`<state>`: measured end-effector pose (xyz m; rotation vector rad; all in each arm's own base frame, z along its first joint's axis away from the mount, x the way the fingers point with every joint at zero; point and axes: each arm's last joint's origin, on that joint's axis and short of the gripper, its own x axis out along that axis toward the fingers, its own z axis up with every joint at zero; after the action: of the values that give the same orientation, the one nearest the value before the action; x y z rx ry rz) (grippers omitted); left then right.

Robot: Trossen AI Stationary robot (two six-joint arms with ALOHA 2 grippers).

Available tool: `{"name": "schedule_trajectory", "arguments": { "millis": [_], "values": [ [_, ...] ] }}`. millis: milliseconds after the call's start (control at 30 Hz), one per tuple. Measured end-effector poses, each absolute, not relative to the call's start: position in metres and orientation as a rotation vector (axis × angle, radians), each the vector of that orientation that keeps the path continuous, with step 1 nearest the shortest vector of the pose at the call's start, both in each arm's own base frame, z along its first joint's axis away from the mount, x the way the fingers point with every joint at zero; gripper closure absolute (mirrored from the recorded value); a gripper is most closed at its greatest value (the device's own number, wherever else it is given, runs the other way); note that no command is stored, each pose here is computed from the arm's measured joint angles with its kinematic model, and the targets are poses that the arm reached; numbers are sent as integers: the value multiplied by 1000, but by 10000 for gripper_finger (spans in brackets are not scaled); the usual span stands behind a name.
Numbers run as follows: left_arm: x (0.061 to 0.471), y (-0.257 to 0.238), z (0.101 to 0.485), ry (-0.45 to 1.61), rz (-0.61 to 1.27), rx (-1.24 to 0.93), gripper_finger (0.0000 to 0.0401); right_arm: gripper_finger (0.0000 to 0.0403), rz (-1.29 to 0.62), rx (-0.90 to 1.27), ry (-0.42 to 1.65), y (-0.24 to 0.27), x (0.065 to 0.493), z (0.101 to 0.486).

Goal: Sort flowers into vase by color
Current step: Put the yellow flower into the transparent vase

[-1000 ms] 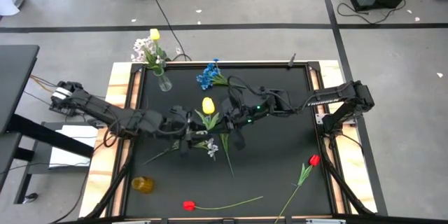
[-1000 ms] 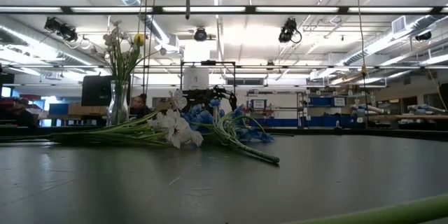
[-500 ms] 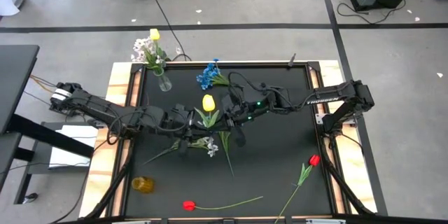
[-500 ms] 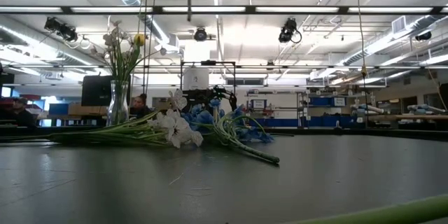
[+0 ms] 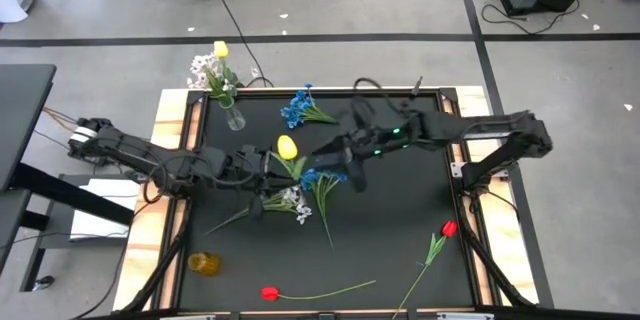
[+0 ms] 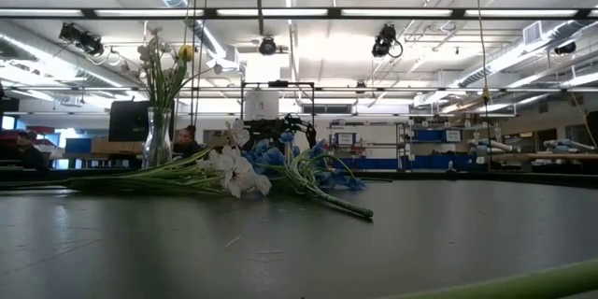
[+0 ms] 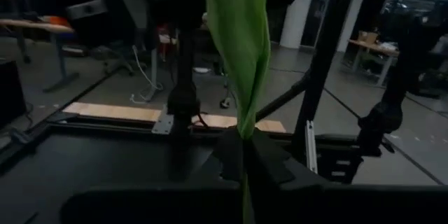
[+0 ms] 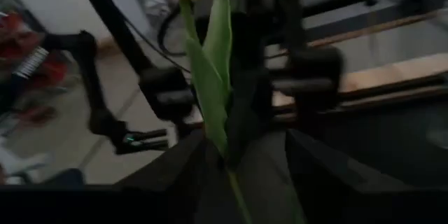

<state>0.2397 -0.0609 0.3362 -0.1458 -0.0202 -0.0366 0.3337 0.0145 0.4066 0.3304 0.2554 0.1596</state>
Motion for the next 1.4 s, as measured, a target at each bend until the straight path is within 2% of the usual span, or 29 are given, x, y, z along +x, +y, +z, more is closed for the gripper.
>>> {"name": "schedule_trajectory", "arguments": {
  "millis": [300,467,600,667,933,1200,1400],
  "values": [
    [227,-57,343,-24,-26,-136,397,207,-63,217,279,6,269,436],
    [227,-57,343,-22,-13,-115,397,248,-91,196,197,4,245,454],
    [227,-56,343,-25,-4,-100,397,292,-88,185,168,4,246,456],
    [227,-56,343,-23,12,-96,397,301,-88,180,162,3,247,457],
    [209,-46,353,-39,127,-99,397,301,-182,189,137,0,253,456],
    [170,-22,366,-53,405,-73,397,300,-141,194,111,2,254,458],
    [148,6,363,26,590,-8,397,299,-141,194,110,2,254,459]
  ]
}}
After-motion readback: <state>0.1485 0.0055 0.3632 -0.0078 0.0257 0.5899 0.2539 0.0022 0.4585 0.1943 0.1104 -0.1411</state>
